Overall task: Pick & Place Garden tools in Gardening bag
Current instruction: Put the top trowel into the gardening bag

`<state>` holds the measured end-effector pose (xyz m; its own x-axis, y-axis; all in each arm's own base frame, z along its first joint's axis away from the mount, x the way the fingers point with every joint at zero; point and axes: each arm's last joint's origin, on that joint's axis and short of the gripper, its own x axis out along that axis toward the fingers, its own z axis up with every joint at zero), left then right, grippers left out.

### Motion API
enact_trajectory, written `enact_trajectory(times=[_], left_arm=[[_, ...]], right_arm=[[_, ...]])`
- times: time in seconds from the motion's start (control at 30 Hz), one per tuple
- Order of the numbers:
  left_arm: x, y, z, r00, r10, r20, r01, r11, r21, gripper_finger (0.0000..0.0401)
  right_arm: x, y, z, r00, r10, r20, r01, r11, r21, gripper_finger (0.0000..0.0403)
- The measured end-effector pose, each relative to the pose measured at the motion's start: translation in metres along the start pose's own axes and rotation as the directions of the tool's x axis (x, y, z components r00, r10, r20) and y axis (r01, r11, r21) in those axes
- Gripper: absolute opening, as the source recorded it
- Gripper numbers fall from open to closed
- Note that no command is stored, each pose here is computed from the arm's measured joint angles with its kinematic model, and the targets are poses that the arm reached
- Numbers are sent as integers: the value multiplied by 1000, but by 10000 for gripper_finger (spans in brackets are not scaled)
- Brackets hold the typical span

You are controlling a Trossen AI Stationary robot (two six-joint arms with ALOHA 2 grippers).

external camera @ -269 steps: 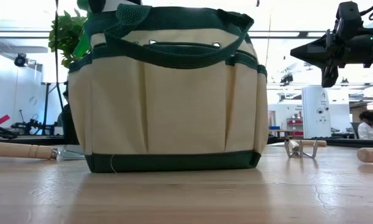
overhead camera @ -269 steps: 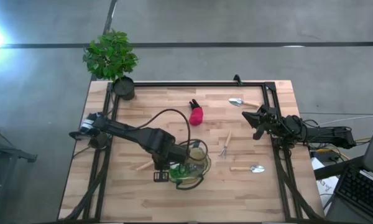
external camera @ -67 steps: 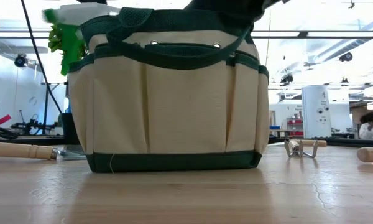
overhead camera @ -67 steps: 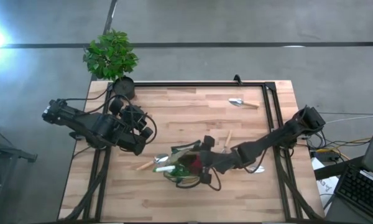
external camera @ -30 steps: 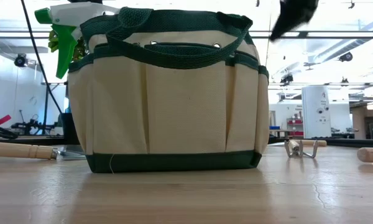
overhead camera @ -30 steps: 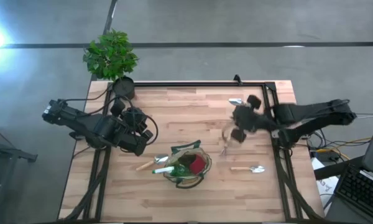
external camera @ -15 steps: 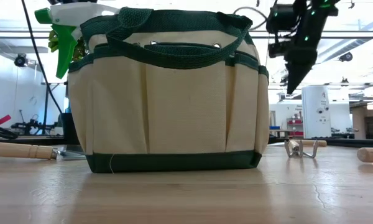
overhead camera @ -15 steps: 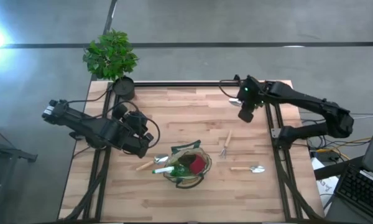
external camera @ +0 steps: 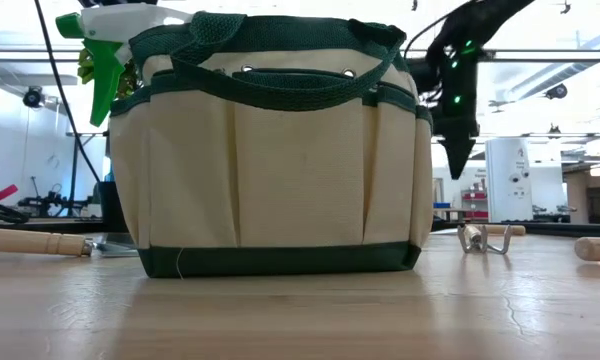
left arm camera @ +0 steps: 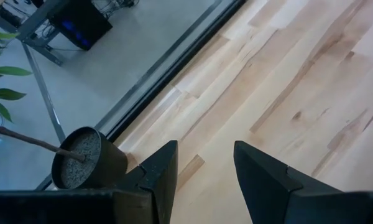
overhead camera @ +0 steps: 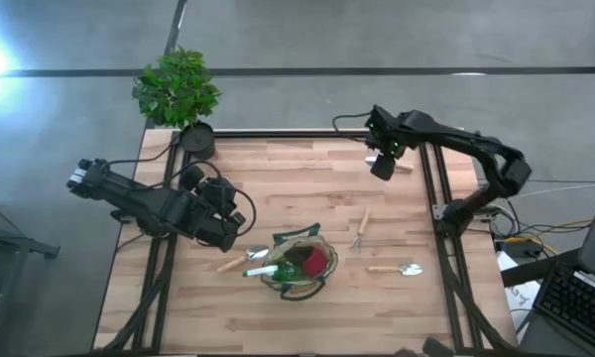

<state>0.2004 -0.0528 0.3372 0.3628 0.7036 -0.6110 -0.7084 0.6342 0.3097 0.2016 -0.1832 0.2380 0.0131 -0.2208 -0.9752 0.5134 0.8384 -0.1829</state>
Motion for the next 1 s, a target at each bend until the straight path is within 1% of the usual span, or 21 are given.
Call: enact_trajectory(times=[0.1,0.2,0.33,0.4,0.47,0.63,0.87,1.0], left_arm=[[0,0,0,1000,-3,-5,3,1000,14,161],[0,0,0,1000,-5,-9,6,1000,26,161],[0,0,0,1000,-8,-13,8,999,32,161],[0,0,0,1000,-8,-15,9,999,33,161],[0,0,-1,1000,-8,-16,8,999,34,161],[0,0,-1,1000,-8,-16,9,999,43,161],[0,0,-1,1000,-9,-17,9,999,42,161],[0,0,-1,1000,-9,-17,9,999,42,161]], right_arm=[[14,-15,7,996,10,-85,-10,1000,9,157],[28,-28,13,990,21,-139,-20,1000,10,155],[45,-37,17,980,35,-196,-36,999,-2,162],[52,-40,18,975,16,-223,-17,1000,-2,171],[58,-42,17,969,3,-248,-6,1000,-11,181],[69,-41,17,958,12,-287,-28,998,-51,201],[80,-40,17,948,31,-316,-59,995,-78,205],[89,-37,17,941,90,-327,-117,991,-65,203]])
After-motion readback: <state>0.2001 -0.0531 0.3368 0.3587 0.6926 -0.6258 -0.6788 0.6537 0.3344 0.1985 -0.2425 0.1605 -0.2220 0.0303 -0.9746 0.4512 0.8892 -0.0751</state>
